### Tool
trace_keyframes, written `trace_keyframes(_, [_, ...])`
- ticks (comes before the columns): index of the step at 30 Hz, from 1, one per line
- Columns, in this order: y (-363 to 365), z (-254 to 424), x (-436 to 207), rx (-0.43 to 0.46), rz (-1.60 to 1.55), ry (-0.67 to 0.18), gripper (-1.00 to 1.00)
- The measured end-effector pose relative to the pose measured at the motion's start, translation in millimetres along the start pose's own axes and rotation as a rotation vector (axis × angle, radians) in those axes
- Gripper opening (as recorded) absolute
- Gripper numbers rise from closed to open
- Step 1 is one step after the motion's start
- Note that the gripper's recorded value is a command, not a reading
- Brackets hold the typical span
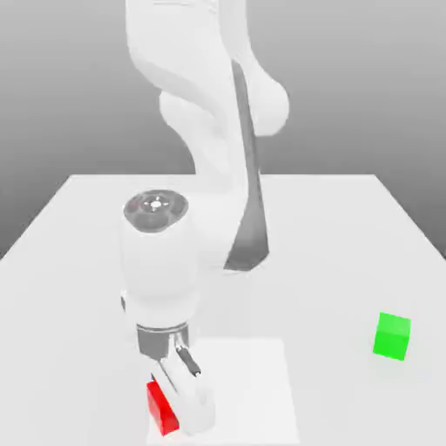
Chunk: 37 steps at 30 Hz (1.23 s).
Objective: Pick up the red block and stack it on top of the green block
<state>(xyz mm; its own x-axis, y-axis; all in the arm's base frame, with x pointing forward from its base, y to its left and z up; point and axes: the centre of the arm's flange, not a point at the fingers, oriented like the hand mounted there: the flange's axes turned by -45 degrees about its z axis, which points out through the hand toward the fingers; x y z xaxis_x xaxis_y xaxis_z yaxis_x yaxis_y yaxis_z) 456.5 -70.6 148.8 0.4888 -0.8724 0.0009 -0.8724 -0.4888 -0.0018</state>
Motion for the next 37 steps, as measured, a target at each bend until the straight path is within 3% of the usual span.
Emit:
trace_keyframes(4, [0, 0, 0, 0.001, 0.001, 0.000, -1.00])
trace_keyframes(10, [-9, -60, -16, 0.003, -0.004, -0.002, -1.00])
trace_keyframes(17, [-70, -86, -200, 0.013, -0.084, -0.014, -1.00])
trace_keyframes(25, [-41, -95, -394, 0.002, -0.155, -0.003, -1.00])
trace_keyframes(34, [-43, -37, -381, 0.002, -0.098, -0.001, -1.00])
trace_keyframes(35, [-43, -33, -381, 0.001, -0.099, -0.001, 1.00])
trace_keyframes(37, [-43, -33, -381, 0.001, -0.099, -0.001, 1.00])
